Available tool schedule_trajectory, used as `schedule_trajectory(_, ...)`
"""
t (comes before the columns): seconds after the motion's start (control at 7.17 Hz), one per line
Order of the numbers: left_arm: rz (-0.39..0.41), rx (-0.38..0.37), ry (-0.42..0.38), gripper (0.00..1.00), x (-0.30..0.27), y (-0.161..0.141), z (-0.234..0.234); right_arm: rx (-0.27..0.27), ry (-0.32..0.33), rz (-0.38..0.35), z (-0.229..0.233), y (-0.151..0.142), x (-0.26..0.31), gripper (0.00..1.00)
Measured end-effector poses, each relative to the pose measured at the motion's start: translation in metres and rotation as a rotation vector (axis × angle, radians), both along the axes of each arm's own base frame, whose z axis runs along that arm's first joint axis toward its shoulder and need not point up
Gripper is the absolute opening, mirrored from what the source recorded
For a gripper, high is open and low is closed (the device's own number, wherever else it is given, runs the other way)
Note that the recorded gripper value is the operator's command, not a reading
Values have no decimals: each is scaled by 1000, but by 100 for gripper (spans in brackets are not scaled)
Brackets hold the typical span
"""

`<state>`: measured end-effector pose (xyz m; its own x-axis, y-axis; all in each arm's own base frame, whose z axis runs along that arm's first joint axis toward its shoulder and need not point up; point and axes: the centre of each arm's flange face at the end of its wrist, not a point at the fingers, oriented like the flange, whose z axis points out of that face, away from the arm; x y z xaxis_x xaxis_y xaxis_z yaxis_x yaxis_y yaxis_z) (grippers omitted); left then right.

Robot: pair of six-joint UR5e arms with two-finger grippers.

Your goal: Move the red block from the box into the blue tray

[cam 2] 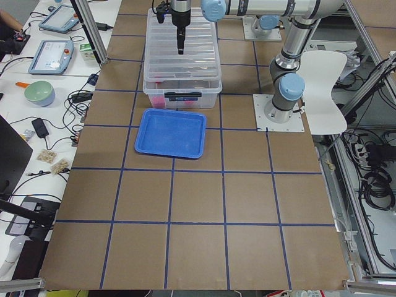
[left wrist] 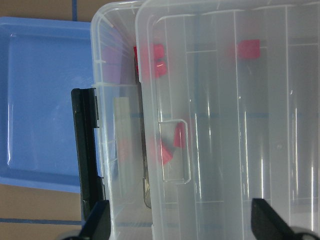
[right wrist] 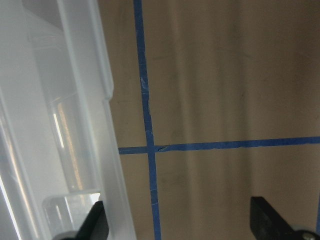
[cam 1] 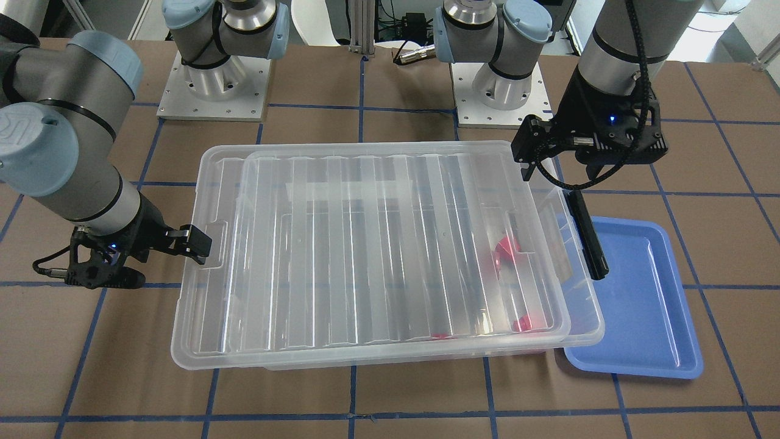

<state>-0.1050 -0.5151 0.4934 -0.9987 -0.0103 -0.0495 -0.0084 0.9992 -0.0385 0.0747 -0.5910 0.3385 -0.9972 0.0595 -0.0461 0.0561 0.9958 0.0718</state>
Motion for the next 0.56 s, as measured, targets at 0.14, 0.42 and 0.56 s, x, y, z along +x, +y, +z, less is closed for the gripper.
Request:
schedule_trajectory(0.14,0,0,0,100,0,0,0,1,-1,-6,-2,-2,-12,100)
schedule_trajectory(0.42,0,1,0,100,0,0,-1,0,-1,-19,-2,-4,-25,100)
schedule_trajectory(0.56,0,2,-1,100,0,0,-1,-4,0,-20,0,-5,-28,100)
